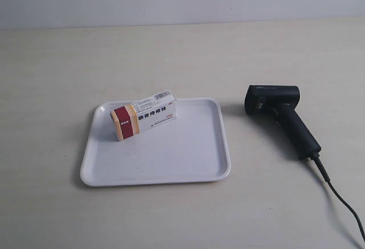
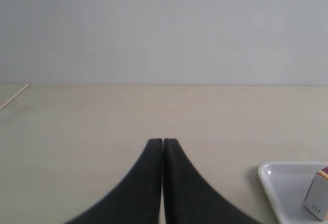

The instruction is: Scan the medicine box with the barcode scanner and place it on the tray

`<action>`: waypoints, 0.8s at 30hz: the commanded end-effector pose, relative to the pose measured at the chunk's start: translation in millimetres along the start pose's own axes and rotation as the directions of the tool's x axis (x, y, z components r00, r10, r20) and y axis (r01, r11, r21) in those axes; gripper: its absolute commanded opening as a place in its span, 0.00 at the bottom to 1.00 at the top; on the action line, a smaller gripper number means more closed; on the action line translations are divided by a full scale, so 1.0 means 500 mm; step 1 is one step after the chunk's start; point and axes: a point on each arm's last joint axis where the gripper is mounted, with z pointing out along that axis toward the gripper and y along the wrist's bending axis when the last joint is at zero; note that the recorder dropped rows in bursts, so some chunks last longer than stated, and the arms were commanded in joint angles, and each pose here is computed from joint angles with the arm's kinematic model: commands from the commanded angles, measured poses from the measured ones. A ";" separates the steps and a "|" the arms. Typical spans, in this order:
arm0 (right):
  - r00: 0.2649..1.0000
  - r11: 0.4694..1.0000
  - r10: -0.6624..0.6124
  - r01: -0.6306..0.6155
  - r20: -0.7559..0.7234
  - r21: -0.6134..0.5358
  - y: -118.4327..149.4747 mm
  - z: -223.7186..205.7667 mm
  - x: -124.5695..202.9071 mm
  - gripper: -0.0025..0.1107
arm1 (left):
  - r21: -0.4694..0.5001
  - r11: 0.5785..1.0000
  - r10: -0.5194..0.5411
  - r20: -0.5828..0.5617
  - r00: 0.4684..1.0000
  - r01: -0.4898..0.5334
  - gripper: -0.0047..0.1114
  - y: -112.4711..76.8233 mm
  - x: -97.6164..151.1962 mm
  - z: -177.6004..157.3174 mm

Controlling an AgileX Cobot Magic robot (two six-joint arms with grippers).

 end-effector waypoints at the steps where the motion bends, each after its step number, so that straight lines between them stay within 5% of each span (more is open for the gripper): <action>1: 1.000 1.000 0.003 -0.003 0.014 0.007 -0.002 -0.002 -0.004 0.02 | -0.007 0.999 -0.032 -0.003 0.999 0.032 0.06 0.001 0.002 -0.001; 24: 1.000 1.000 0.005 -0.005 0.014 0.007 -0.002 -0.002 -0.004 0.02 | -0.010 1.000 -0.012 -0.067 0.998 0.011 0.06 0.001 0.014 -0.001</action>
